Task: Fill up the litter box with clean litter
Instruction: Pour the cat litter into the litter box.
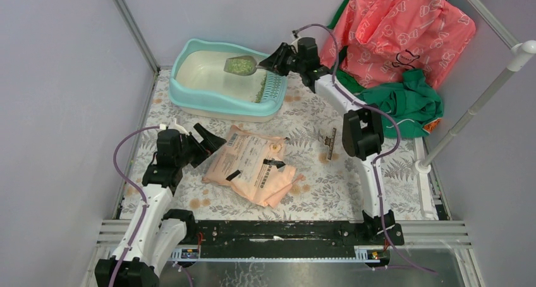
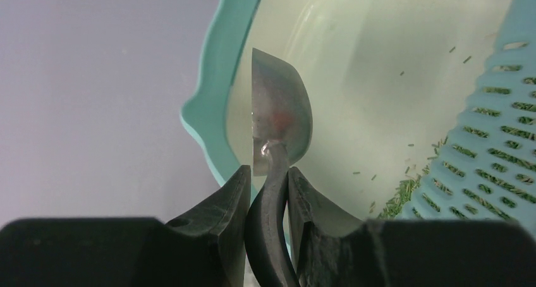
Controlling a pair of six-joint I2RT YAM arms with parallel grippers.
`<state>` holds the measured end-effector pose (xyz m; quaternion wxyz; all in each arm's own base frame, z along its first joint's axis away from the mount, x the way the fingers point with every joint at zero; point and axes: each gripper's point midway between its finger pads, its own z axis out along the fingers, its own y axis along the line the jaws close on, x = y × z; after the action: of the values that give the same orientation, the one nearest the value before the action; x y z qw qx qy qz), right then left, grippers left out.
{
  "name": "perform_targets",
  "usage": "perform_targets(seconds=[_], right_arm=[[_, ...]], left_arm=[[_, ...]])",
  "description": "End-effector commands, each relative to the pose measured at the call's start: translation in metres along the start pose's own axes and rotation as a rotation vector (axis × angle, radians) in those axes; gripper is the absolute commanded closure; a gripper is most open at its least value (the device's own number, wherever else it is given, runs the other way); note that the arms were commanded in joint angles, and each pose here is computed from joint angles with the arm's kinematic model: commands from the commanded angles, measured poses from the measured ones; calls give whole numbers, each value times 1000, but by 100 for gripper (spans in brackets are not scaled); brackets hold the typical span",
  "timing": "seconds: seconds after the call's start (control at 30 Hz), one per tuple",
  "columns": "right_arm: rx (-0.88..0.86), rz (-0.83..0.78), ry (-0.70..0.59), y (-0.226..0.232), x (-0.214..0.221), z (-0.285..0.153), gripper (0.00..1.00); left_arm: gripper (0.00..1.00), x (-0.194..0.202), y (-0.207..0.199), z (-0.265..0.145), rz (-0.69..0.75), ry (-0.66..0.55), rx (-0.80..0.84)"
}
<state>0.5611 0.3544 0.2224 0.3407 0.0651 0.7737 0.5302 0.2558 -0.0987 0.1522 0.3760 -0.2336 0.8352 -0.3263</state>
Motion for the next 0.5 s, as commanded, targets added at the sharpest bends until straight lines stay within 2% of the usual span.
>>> perform_targets(seconds=[0.0, 0.2, 0.3, 0.47], right_arm=[[29, -308, -71, 48, 1, 7, 100], [181, -580, -144, 68, 23, 8, 100], [284, -662, -219, 71, 13, -3, 100], [356, -772, -295, 81, -8, -30, 100]], left_arm=[[1, 1, -1, -3, 15, 8, 7], [1, 4, 2, -5, 10, 10, -1], [1, 4, 2, -5, 9, 8, -2], [1, 4, 2, -5, 9, 10, -4]])
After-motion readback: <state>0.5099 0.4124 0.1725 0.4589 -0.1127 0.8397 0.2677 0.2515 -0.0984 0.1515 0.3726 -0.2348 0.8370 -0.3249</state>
